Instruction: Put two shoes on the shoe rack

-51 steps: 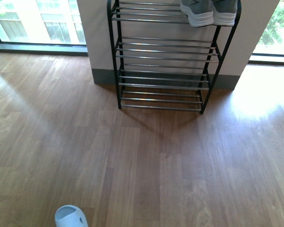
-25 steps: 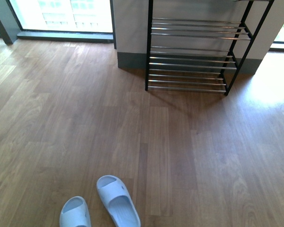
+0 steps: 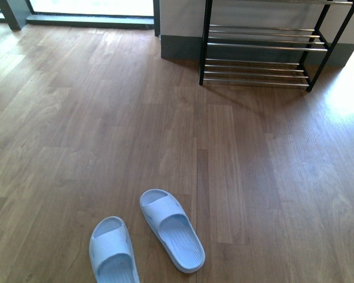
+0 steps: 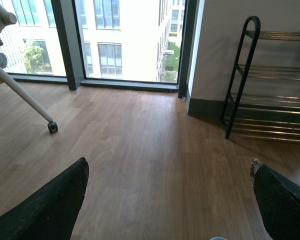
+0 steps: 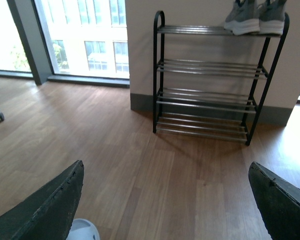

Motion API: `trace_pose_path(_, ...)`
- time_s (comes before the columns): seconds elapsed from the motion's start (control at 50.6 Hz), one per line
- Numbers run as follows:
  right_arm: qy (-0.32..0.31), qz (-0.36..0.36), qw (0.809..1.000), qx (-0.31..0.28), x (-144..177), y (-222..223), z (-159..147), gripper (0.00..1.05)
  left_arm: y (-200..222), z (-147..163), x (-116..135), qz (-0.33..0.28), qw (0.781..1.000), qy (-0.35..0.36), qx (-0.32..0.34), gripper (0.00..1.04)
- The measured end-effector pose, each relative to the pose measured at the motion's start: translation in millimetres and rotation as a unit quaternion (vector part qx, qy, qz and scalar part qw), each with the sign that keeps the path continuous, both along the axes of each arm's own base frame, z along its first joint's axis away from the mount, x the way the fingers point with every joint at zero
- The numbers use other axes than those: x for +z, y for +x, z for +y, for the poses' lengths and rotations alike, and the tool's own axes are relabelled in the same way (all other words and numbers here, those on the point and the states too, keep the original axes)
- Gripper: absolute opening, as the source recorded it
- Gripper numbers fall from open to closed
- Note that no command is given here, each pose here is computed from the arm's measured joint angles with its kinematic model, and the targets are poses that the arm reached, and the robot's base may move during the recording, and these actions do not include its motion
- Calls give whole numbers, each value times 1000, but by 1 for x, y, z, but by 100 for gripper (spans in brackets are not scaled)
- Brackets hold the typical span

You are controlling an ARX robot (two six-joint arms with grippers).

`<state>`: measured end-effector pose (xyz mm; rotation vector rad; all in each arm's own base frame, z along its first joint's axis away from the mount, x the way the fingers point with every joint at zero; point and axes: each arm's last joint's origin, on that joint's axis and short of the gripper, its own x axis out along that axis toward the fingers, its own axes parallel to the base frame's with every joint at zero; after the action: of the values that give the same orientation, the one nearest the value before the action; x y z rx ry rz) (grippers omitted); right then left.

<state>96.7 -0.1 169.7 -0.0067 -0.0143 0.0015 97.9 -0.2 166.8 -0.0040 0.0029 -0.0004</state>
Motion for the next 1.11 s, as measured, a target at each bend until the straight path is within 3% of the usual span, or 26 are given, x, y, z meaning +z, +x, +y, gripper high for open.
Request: trace_pose_path(1.106,2,0,1000,0,0,0,0,96,0,0,0,0,1000,0,0,95)
